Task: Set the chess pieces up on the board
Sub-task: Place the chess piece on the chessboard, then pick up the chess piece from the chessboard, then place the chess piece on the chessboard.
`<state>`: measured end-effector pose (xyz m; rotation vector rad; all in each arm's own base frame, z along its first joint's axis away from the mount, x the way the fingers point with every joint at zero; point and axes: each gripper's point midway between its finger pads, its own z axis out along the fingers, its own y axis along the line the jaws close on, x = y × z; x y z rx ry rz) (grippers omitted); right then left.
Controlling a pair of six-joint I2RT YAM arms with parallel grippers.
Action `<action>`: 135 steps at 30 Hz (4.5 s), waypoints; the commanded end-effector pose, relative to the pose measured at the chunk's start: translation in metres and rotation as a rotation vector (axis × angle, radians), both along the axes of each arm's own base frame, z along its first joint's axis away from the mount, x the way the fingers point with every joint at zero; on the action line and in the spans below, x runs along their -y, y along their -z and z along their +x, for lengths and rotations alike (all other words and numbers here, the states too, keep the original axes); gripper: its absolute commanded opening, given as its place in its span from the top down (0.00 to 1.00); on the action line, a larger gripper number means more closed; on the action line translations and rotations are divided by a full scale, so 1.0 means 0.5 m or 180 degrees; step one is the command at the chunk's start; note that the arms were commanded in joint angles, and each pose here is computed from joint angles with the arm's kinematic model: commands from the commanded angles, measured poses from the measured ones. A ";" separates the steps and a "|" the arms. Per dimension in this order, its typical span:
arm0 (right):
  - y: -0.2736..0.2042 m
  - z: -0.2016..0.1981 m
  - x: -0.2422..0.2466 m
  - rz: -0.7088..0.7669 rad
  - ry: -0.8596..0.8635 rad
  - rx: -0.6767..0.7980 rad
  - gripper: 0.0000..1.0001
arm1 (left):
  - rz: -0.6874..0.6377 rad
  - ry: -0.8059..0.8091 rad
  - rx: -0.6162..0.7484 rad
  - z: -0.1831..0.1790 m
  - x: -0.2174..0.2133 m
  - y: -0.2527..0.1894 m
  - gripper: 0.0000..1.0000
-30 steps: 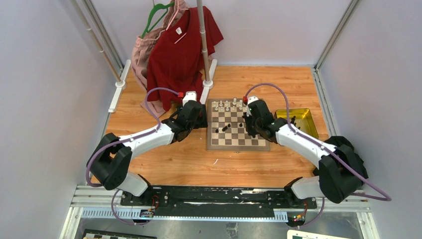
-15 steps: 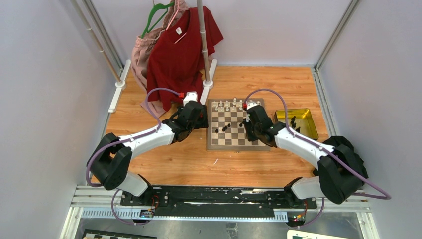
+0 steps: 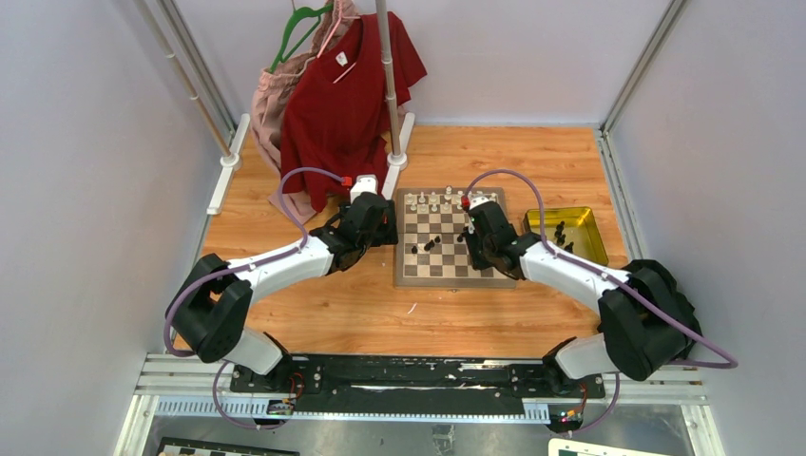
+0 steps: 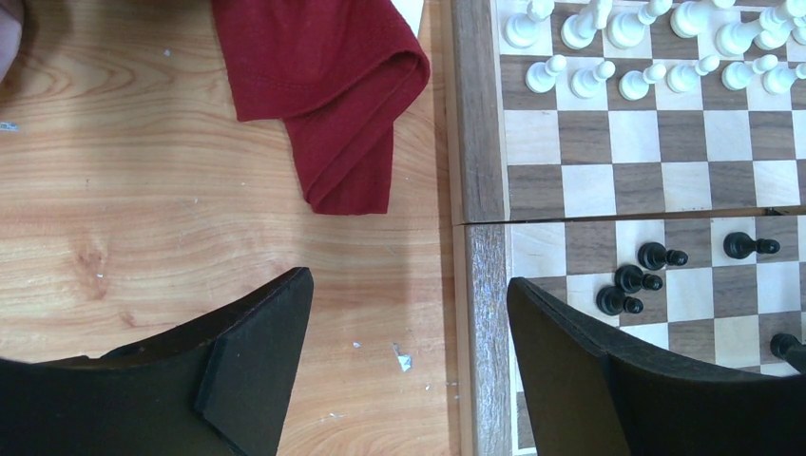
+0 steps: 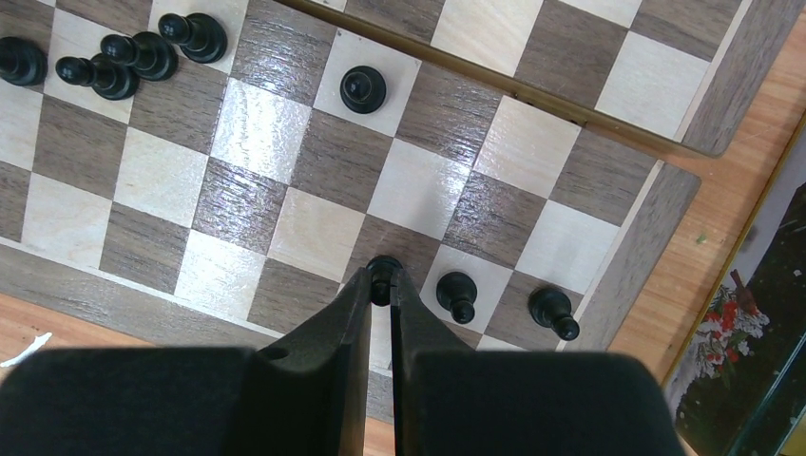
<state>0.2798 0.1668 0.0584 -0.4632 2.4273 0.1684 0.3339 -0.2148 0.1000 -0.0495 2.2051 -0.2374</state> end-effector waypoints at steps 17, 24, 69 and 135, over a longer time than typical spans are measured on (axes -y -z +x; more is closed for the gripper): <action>-0.030 0.001 -0.010 -0.0001 -0.0050 0.0105 0.70 | -0.0035 -0.0019 0.0077 0.008 0.007 -0.015 0.20; -0.069 0.012 -0.026 0.0042 -0.0107 0.0206 0.69 | -0.0055 -0.0024 0.0085 0.007 0.007 -0.018 0.20; -0.025 0.149 -0.061 -0.0157 -0.0089 0.0177 0.71 | 0.0039 -0.0023 0.0132 0.017 0.005 -0.015 0.19; -0.004 0.001 -0.077 0.0012 -0.0339 0.0068 0.80 | 0.0055 -0.0031 0.0071 0.004 -0.004 0.008 0.19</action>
